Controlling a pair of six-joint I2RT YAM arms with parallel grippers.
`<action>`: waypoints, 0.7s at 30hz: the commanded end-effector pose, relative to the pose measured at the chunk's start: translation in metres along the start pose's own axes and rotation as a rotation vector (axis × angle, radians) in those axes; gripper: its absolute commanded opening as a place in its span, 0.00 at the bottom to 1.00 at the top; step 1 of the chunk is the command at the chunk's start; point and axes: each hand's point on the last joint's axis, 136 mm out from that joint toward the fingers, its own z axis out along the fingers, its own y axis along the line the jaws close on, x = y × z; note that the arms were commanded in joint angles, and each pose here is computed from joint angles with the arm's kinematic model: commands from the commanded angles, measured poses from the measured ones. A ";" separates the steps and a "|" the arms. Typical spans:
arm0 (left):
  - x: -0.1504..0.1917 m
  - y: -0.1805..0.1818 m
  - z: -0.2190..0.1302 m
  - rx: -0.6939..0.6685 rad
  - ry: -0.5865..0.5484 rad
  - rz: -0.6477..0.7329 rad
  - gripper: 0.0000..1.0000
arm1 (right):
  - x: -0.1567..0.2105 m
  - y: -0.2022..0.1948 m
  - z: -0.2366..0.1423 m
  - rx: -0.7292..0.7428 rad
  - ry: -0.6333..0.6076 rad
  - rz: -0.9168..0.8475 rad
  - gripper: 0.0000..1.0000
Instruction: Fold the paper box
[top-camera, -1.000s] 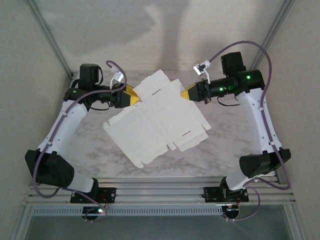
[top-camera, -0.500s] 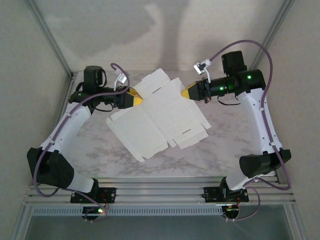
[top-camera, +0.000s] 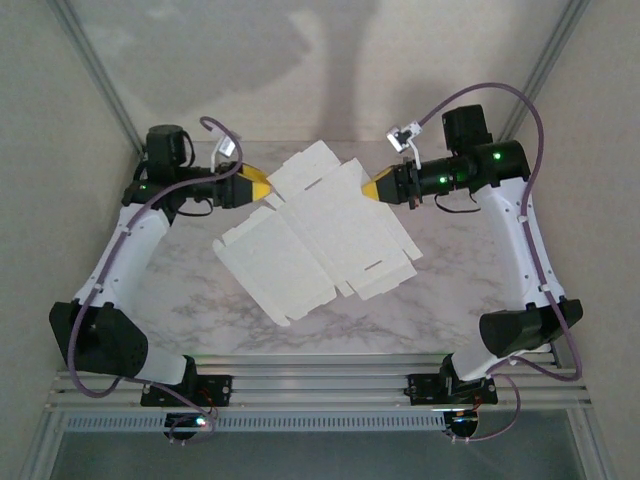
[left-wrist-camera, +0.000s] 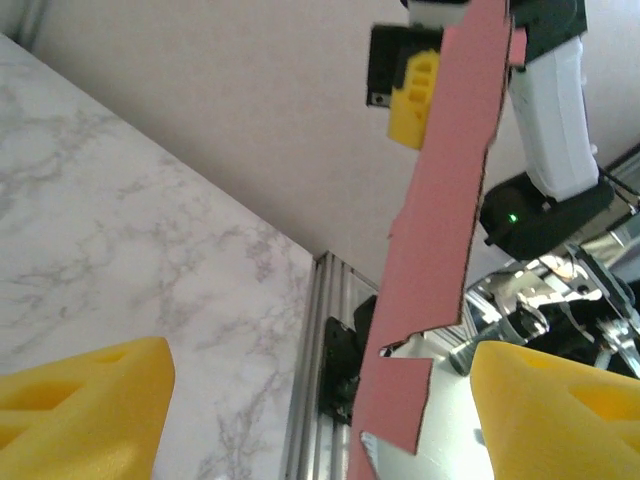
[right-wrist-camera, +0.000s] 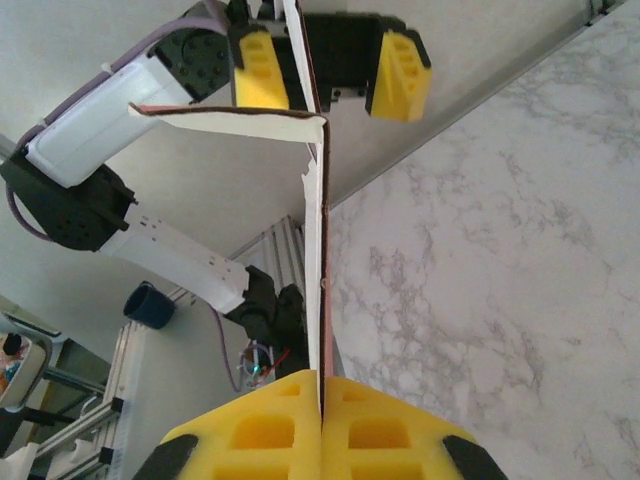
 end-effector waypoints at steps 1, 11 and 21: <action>-0.011 -0.011 -0.015 -0.012 -0.032 0.056 0.76 | -0.001 0.021 -0.008 -0.033 -0.029 -0.043 0.00; 0.004 -0.009 0.000 0.024 0.002 0.023 0.72 | -0.014 0.029 -0.008 -0.089 -0.077 -0.068 0.00; 0.009 -0.031 0.016 0.089 0.046 0.017 0.70 | -0.010 0.014 -0.003 -0.072 -0.053 -0.023 0.00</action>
